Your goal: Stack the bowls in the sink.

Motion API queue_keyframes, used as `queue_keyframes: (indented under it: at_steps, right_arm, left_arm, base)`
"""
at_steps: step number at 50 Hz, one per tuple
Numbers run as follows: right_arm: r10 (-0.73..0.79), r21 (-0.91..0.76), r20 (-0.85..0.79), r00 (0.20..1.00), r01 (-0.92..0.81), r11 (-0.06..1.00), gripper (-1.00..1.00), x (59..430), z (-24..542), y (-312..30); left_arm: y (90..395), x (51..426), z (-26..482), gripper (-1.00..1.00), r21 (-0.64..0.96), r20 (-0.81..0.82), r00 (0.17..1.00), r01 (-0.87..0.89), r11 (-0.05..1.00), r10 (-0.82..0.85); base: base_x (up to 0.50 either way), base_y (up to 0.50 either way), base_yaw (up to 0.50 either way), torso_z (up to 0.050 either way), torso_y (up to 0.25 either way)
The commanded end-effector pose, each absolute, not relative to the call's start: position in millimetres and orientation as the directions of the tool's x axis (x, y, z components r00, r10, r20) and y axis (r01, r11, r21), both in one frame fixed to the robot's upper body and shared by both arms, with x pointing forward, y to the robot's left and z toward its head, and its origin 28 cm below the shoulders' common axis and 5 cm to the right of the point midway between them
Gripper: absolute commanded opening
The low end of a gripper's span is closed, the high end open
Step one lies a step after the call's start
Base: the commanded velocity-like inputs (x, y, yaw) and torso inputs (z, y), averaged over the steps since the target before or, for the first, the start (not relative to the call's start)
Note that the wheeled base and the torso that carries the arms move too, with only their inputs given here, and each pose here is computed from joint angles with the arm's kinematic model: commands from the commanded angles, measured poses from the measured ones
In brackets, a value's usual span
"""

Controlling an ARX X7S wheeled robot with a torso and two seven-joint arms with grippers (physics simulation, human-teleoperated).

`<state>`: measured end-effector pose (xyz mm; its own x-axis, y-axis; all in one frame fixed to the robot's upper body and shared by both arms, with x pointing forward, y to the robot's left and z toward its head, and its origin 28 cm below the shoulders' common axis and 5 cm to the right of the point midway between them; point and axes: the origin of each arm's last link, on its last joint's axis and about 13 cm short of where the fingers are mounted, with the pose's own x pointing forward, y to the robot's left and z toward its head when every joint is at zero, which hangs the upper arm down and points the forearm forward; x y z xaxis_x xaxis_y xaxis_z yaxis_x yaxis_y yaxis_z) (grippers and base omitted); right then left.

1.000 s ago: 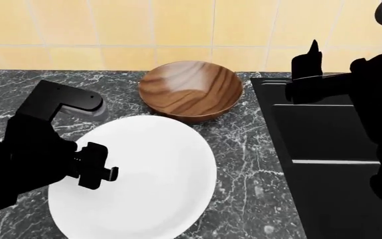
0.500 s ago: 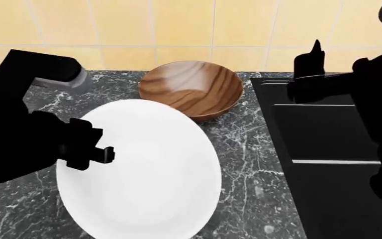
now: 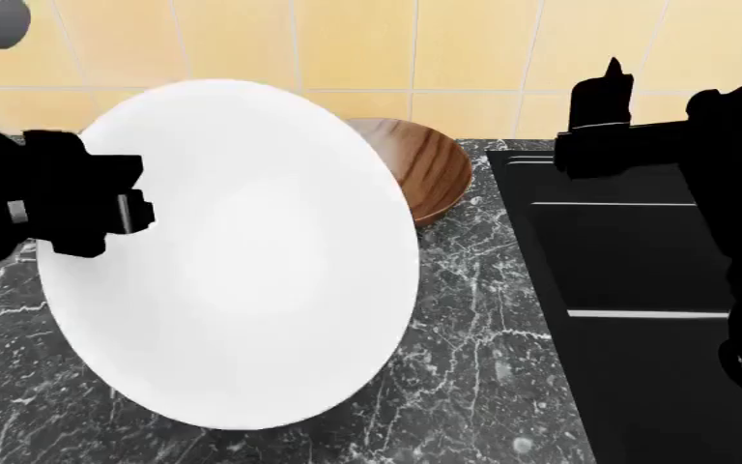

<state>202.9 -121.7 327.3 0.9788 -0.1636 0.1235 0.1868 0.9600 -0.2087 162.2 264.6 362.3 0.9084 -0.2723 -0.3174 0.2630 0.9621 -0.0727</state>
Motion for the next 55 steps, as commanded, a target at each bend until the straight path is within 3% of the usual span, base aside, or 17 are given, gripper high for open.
queue_keyframes:
  at_steps: [1,29,40,55]
  right_arm:
    - [-0.132,-0.169,0.124,0.983,0.152,0.974,1.00,207,334,-115]
    - [0.021,-0.134,-0.013,1.000,-0.023,0.991,1.00,248,390,-63]
    - [0.002,-0.012,-0.208,0.978,-0.004,1.000,1.00,271,395,-50]
    - [-0.073,-0.006,-0.382,0.921,0.077,0.997,1.00,309,373,-44]
  left_arm:
    - [274,148,384,-1.00,-0.114,-0.186,0.957,0.204,0.972,-0.223]
    - [294,121,412,-1.00,-0.089,-0.087,0.996,-0.005,0.996,-0.003]
    - [293,121,414,-1.00,-0.070,-0.080,0.997,-0.003,0.998,-0.002]
    - [293,123,411,-1.00,-0.068,-0.080,0.997,0.004,0.998,-0.009]
  base:
    - [0.00,0.00,0.00,0.000,0.000]
    - [0.00,0.00,0.00,0.000,0.000]
    - [0.00,0.00,0.00,0.000,0.000]
    - [0.00,0.00,0.00,0.000,0.000]
